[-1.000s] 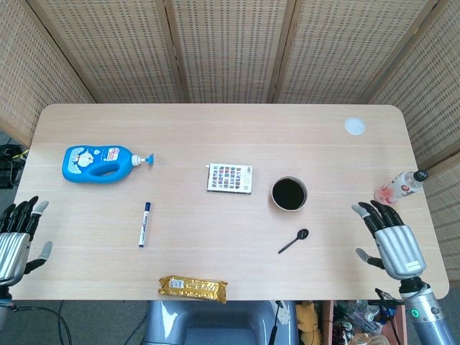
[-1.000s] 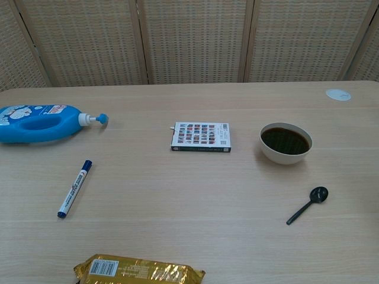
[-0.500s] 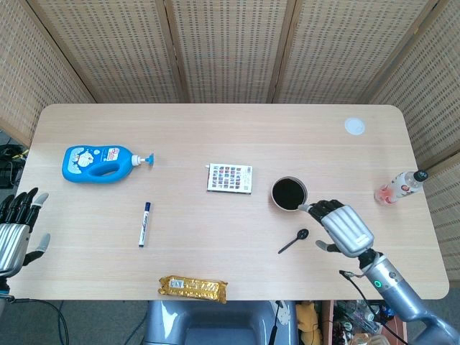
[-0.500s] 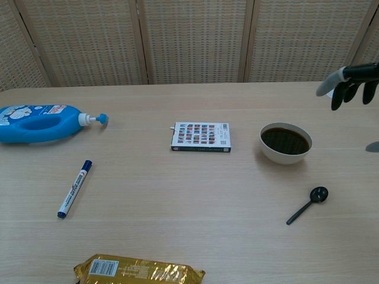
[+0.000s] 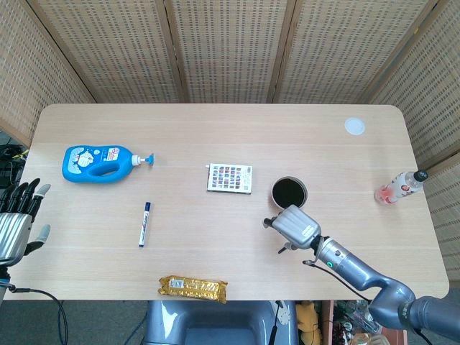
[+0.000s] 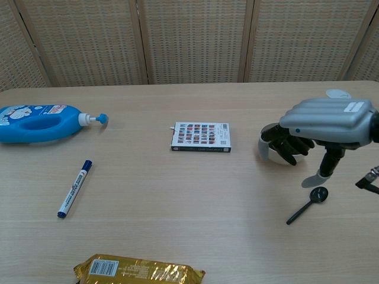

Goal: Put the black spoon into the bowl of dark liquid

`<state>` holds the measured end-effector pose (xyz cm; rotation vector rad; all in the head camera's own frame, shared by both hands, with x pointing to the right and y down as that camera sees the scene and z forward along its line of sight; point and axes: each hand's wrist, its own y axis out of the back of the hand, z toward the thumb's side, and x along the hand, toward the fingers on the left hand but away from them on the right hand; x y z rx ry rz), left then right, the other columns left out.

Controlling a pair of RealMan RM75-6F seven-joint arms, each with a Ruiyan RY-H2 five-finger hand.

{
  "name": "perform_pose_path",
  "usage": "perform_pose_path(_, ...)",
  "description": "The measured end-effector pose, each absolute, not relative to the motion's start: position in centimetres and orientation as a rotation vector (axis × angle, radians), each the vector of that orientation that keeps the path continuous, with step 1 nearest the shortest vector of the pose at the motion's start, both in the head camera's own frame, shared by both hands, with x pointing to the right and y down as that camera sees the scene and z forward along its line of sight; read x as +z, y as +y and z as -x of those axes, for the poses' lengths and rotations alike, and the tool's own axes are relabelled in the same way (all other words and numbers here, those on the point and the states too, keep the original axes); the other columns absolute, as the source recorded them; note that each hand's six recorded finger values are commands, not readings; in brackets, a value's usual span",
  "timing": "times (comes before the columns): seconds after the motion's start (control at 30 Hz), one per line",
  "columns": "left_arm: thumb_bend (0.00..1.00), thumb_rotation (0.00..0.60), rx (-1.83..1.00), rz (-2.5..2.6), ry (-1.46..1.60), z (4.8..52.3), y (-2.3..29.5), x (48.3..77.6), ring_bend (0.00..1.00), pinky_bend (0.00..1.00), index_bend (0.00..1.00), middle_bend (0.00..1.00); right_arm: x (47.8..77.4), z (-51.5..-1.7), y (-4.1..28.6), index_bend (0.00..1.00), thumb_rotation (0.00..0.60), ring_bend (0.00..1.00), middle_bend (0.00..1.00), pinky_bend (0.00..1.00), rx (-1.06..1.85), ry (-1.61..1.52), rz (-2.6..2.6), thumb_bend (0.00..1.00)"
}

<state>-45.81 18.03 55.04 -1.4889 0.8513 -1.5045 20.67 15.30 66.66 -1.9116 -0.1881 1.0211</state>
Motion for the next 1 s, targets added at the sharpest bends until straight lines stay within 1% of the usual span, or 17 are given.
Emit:
perform_pose_path(0.13, 0.41, 0.6, -1.511, 1.493, 0.847, 45.9, 18.1, 55.2, 0.0, 0.0, 0.0, 0.0, 67.7, -20.4, 15.6, 0.45, 0.6, 0.59, 0.56, 0.64, 1.011, -0.158, 1.865, 0.22)
perform_pose_path(0.27, 0.41, 0.6, -1.517, 1.5, 0.845, 46.0, 18.2, 55.3, 0.0, 0.0, 0.0, 0.0, 68.5, -20.4, 16.0, 0.48, 0.6, 0.57, 0.54, 0.64, 1.004, -0.155, 1.829, 0.23)
perform_pose_path(0.37, 0.41, 0.6, -1.516, 1.509, 0.842, 45.8, 18.2, 55.5, 0.0, 0.0, 0.0, 0.0, 69.1, -20.8, 16.3, 0.49, 0.6, 0.54, 0.5, 0.62, 1.014, -0.145, 1.81, 0.25)
perform_pose_path(0.5, 0.41, 0.6, -1.511, 1.522, 0.839, 45.6, 18.2, 55.7, 0.0, 0.0, 0.0, 0.0, 70.1, -21.4, 16.8, 0.49, 0.6, 0.42, 0.42, 0.51, 1.026, -0.124, 1.775, 0.26)
perform_pose_path(0.53, 0.41, 0.6, -1.51, 1.524, 0.839, 45.6, 18.2, 55.7, 0.0, 0.0, 0.0, 0.0, 70.3, -21.4, 16.9, 0.49, 0.6, 0.39, 0.4, 0.48, 1.027, -0.123, 1.768, 0.27)
perform_pose_path(0.6, 0.41, 0.6, -1.51, 1.529, 0.839, 45.6, 18.2, 55.8, 0.0, 0.0, 0.0, 0.0, 70.5, -21.6, 17.1, 0.49, 0.6, 0.37, 0.4, 0.45, 1.025, -0.12, 1.746, 0.27)
perform_pose_path(0.67, 0.41, 0.6, -1.51, 1.534, 0.837, 45.5, 18.2, 55.8, 0.0, 0.0, 0.0, 0.0, 70.8, -21.7, 17.4, 0.5, 0.6, 0.36, 0.41, 0.44, 1.021, -0.113, 1.721, 0.27)
perform_pose_path(0.77, 0.41, 0.6, -1.509, 1.538, 0.836, 45.5, 18.3, 55.8, 0.0, 0.0, 0.0, 0.0, 71.3, -21.8, 17.8, 0.51, 0.6, 0.38, 0.45, 0.44, 1.016, -0.094, 1.701, 0.27)
perform_pose_path(0.87, 0.41, 0.6, -1.51, 1.54, 0.841, 45.6, 18.4, 55.8, 0.0, 0.0, 0.0, 0.0, 71.7, -21.8, 18.4, 0.52, 0.6, 0.47, 0.54, 0.46, 1.007, -0.069, 1.693, 0.27)
perform_pose_path(0.93, 0.41, 0.6, -1.513, 1.539, 0.843, 45.7, 18.5, 55.8, 0.0, 0.0, 0.0, 0.0, 71.9, -21.8, 18.6, 0.53, 0.6, 0.53, 0.61, 0.5, 0.999, -0.059, 1.689, 0.27)
perform_pose_path(1.0, 0.41, 0.6, -1.516, 1.539, 0.844, 45.8, 18.6, 55.8, 0.0, 0.0, 0.0, 0.0, 72.0, -21.7, 18.8, 0.53, 0.6, 0.58, 0.66, 0.55, 0.994, -0.052, 1.689, 0.27)
